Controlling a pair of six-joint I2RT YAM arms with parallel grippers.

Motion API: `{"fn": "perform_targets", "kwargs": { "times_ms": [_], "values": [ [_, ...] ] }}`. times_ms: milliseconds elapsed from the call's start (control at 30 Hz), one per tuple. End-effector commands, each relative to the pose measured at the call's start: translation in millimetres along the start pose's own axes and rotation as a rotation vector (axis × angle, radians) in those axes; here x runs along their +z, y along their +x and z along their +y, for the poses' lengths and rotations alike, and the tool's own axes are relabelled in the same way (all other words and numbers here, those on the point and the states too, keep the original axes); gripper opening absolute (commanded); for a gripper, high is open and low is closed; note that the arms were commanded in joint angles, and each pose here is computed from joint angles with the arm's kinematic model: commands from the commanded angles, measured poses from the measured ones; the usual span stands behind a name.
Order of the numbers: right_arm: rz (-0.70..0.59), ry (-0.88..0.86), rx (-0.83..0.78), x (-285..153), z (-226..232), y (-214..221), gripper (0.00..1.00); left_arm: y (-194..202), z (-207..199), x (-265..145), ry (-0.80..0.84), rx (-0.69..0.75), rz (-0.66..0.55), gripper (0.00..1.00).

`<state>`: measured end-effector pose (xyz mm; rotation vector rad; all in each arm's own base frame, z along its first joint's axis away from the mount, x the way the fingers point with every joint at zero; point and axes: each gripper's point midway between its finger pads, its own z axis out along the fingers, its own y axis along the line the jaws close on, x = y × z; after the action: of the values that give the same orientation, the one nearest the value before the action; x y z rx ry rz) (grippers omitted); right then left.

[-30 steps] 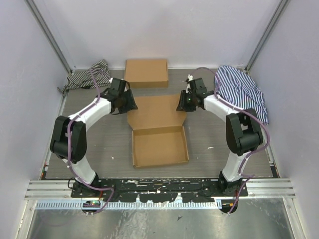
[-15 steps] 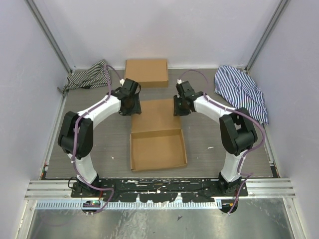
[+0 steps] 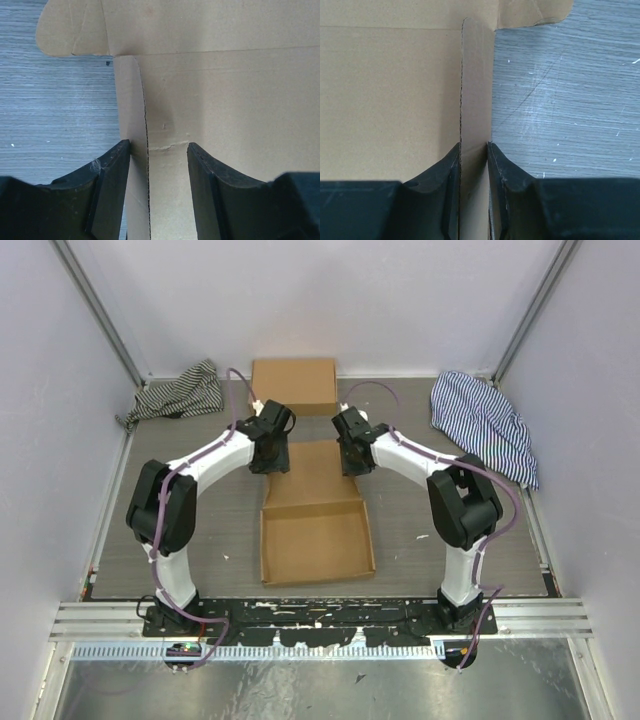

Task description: Fold the paper box

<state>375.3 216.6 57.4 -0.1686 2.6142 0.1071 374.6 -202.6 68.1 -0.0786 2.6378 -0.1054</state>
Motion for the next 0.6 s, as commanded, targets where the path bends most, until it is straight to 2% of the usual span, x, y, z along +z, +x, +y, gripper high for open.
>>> {"fn": "perform_targets", "kwargs": {
  "times_ms": [0, 567],
  "values": [
    [-0.044, 0.065, -0.005, -3.6, 10.8, -12.2, 0.29, 0.7, -19.5, -2.3, 0.028, 0.030, -0.001, 0.55],
    [-0.077, 0.182, -0.025, -9.9, 23.4, -3.7, 0.28, 0.9, -18.0, -10.2, -0.060, 0.103, -0.026, 0.55]
  ]
}}
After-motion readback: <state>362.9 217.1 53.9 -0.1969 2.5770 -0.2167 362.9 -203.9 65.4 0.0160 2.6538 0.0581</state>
